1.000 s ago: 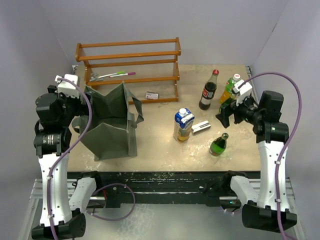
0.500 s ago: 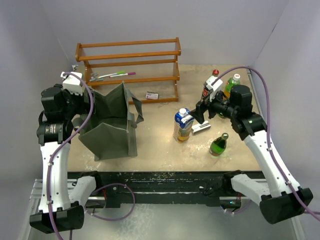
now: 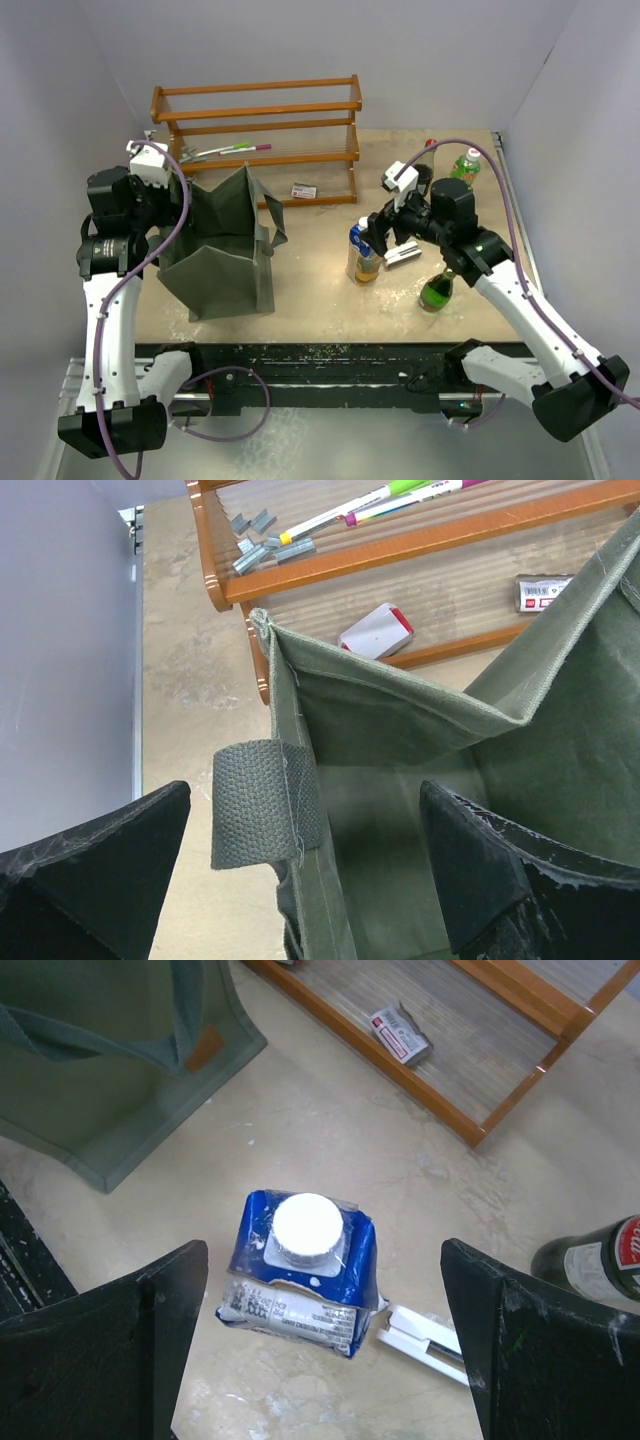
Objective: Place the beverage into the canvas bag
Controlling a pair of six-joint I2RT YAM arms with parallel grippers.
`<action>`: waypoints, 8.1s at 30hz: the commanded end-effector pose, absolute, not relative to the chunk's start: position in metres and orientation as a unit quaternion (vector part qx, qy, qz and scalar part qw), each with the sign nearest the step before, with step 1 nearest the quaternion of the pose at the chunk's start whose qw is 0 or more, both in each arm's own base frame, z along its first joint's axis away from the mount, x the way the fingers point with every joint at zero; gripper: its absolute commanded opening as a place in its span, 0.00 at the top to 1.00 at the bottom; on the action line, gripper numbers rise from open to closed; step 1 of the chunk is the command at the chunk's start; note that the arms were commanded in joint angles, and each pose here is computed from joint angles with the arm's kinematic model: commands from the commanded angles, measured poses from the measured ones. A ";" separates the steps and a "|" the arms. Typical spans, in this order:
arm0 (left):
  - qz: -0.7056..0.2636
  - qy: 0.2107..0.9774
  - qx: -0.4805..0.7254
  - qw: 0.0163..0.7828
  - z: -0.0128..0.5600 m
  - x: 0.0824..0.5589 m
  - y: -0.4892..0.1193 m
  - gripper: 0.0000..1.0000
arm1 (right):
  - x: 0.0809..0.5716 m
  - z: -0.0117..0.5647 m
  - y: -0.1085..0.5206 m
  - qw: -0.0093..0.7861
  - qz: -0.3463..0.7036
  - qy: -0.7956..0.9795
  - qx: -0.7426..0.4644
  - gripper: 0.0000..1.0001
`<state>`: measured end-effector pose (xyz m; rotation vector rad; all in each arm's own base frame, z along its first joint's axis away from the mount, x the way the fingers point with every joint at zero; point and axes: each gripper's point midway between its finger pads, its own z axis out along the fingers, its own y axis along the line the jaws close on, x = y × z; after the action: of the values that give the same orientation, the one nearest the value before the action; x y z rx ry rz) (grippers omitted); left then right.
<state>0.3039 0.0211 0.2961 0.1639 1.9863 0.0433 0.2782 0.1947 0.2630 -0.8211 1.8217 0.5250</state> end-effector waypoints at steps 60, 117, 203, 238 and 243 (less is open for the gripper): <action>-0.432 0.783 0.211 0.394 0.323 0.308 -0.170 0.95 | 0.212 0.557 0.243 0.659 0.344 0.495 -0.449 0.82; -0.210 0.835 0.255 0.440 0.303 0.316 -0.124 0.51 | 0.261 0.570 0.329 0.668 0.352 0.534 -0.382 0.97; -0.303 0.823 0.271 0.397 0.286 0.292 -0.150 0.92 | 0.396 0.319 0.400 0.608 0.195 0.552 -0.537 0.45; -0.307 0.820 0.255 0.411 0.303 0.303 -0.152 0.42 | 0.332 0.426 0.350 0.629 0.245 0.573 -0.465 0.07; -0.298 0.813 0.264 0.425 0.316 0.306 -0.151 0.33 | 0.320 0.446 0.313 0.663 0.200 0.573 -0.438 0.07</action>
<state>0.3006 -0.1498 0.2858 0.6447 2.1188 -0.7704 0.3310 0.3461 0.4129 -1.0838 1.3330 0.5346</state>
